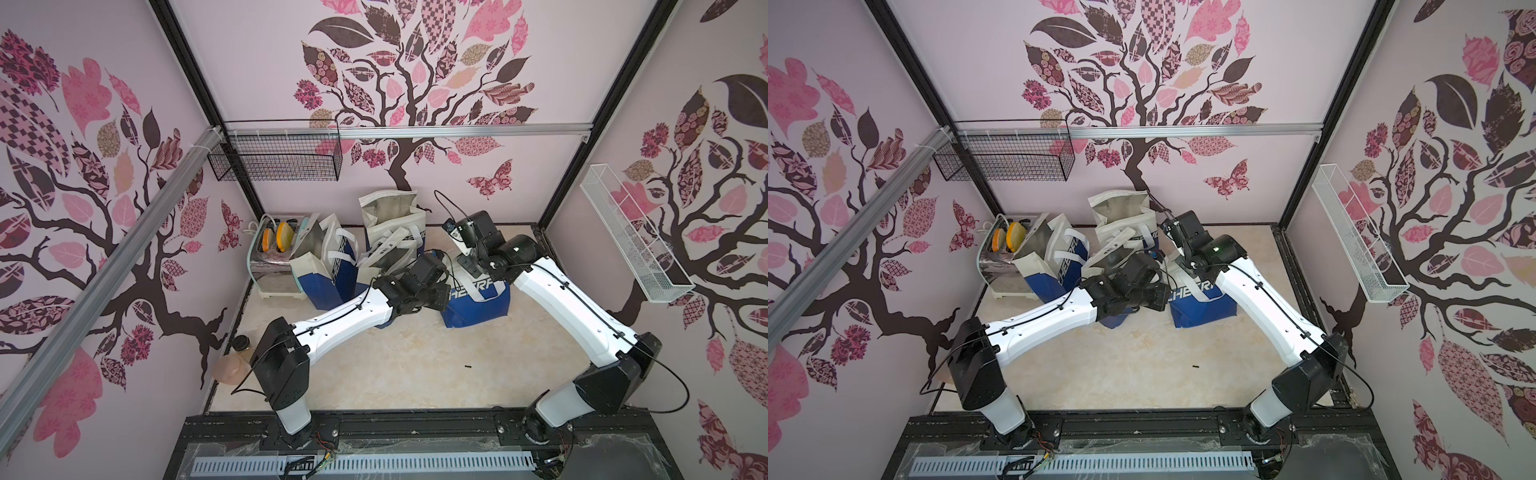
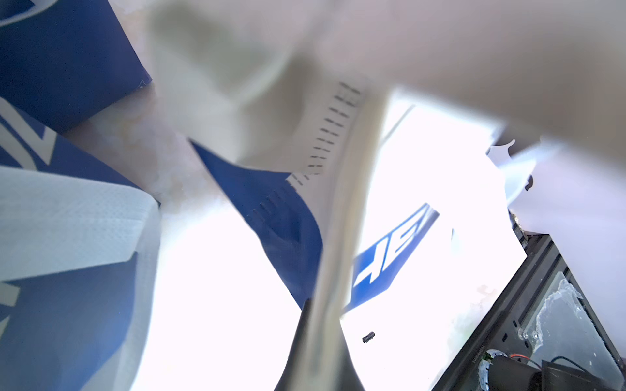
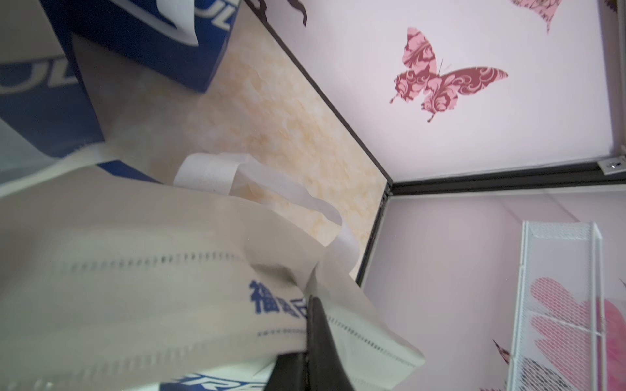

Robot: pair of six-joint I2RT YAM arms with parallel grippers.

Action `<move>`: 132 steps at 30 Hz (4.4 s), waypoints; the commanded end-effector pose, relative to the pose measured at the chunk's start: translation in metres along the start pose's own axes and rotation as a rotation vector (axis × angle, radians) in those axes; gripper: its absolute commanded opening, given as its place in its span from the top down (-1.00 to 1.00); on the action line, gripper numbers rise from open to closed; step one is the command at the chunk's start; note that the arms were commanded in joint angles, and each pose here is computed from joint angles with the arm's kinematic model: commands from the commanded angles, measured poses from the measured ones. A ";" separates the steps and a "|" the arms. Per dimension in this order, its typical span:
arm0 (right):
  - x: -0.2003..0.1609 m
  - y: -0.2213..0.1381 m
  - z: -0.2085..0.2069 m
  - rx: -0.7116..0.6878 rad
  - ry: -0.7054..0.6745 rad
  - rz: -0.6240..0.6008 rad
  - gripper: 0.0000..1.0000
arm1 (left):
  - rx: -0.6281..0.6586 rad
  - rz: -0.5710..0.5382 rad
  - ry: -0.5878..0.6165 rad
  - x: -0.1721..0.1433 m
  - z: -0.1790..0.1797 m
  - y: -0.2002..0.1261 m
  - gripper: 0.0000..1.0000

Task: Open the takeout bag
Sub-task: Open the takeout bag at the center of the board.

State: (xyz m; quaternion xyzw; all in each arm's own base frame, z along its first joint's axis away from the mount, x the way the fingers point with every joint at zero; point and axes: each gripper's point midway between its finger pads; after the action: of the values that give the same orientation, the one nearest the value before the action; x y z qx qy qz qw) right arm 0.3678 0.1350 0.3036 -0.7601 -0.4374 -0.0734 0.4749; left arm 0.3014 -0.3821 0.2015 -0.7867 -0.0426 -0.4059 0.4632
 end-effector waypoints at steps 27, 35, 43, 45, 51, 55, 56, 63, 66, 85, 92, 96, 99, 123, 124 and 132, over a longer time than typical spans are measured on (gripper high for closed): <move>-0.048 -0.041 0.058 0.353 0.350 0.210 0.54 | 0.171 0.177 0.075 -0.049 0.027 -0.007 1.00; -0.082 -0.055 0.066 0.423 0.526 0.052 0.22 | 0.155 0.172 0.071 -0.045 0.024 -0.011 1.00; -0.077 -0.048 0.044 0.296 0.503 0.039 0.22 | 0.144 0.179 0.074 -0.047 0.022 -0.011 1.00; -0.073 -0.047 0.042 0.284 0.501 0.035 0.20 | 0.143 0.180 0.074 -0.048 0.023 -0.011 1.00; -0.061 -0.040 0.032 0.218 0.512 0.024 0.19 | 0.148 0.181 0.078 -0.050 0.024 -0.015 1.00; -0.053 -0.036 0.024 0.169 0.501 0.015 0.21 | 0.149 0.178 0.080 -0.051 0.024 -0.016 1.00; -0.052 -0.035 0.024 0.167 0.494 0.016 0.22 | 0.150 0.177 0.080 -0.050 0.025 -0.017 1.00; -0.059 -0.020 0.022 0.084 0.438 0.077 0.49 | 0.157 0.177 0.085 -0.050 0.026 -0.018 1.00; -0.062 -0.015 0.016 0.031 0.426 0.086 0.90 | 0.159 0.179 0.087 -0.051 0.027 -0.017 1.00; -0.020 -0.050 -0.066 -0.330 0.257 0.141 1.00 | 0.231 0.280 0.109 -0.085 0.046 -0.013 1.00; -0.034 -0.081 0.003 0.215 0.492 0.068 0.44 | 0.206 0.242 0.098 -0.069 0.038 -0.018 1.00; -0.061 -0.103 0.011 0.342 0.522 0.009 0.12 | 0.197 0.228 0.104 -0.057 0.033 -0.019 1.00; -0.079 -0.112 0.011 0.365 0.506 -0.017 0.05 | 0.187 0.225 0.106 -0.053 0.030 -0.018 1.00; -0.065 -0.072 0.045 0.380 0.319 -0.035 -0.13 | 0.188 0.225 0.110 -0.049 0.028 -0.016 1.00; -0.064 -0.068 0.045 0.372 0.312 -0.027 -0.12 | 0.189 0.227 0.111 -0.049 0.028 -0.016 1.00; -0.067 -0.055 0.060 0.386 0.257 0.002 -0.03 | 0.194 0.229 0.124 -0.044 0.028 -0.013 1.00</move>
State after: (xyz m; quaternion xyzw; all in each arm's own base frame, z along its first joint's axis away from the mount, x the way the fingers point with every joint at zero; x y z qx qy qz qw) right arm 0.2664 0.1502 0.2708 -0.6402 -0.3661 -0.0817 0.6704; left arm 0.2787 -0.3386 0.1772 -0.7187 0.0306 -0.3900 0.5749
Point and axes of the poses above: each gripper's point midway between its finger pads, its own y axis out along the fingers, its own z axis along the line the jaws close on, x = y × z, and after that the axes turned 9 degrees about y, right-handed
